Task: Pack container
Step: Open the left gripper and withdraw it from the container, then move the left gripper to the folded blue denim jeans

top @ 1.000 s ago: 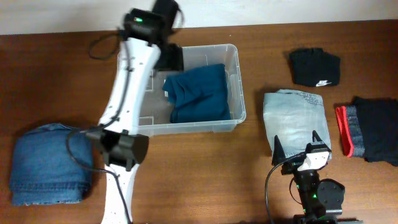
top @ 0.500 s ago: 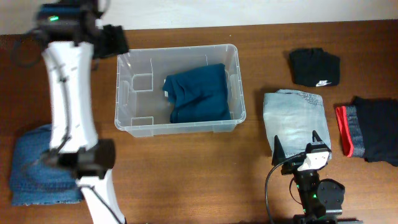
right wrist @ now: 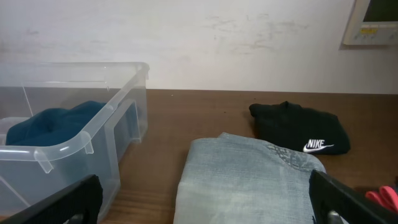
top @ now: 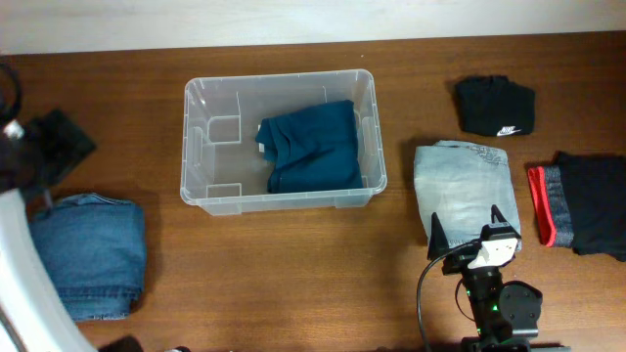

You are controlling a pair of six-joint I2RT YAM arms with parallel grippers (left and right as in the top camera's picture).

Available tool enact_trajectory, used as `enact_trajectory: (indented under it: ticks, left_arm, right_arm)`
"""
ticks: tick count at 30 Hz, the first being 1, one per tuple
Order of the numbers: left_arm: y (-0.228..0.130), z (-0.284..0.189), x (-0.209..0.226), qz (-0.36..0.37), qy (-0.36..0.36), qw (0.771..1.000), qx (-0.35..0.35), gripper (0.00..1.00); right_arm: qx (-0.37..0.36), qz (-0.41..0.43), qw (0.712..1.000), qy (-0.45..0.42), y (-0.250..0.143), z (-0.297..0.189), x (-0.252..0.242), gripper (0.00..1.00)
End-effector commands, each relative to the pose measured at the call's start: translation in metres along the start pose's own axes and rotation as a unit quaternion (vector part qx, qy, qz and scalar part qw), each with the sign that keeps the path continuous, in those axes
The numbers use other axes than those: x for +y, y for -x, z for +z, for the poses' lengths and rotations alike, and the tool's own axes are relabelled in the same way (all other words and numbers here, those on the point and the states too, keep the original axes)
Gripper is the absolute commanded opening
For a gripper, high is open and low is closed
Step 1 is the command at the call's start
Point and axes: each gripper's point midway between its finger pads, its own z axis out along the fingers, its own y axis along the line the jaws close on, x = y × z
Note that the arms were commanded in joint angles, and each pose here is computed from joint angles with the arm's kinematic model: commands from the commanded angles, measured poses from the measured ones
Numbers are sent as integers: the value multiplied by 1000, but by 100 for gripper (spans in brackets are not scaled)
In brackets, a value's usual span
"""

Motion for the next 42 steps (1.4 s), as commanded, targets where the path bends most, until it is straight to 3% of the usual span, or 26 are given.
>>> enact_trajectory:
  ticks: [1,12,19,42]
  left_arm:
    - [-10,4,25,-59,15,998,2,99]
    - [-70,49,91,-227,11,974,8,99]
    - [-113,100,118,-309,10,949,60,99]
    - [-183,210,153,-367,60,920,127,99]
  right_arm:
    - [0,-1,1000,4,-2,0,1,98]
    - [0,-1,1000,4,-2,0,1,98]
    - [0,-1,1000,4,-2,0,1,99]
    - [0,-1,1000,4,-2,0,1,99]
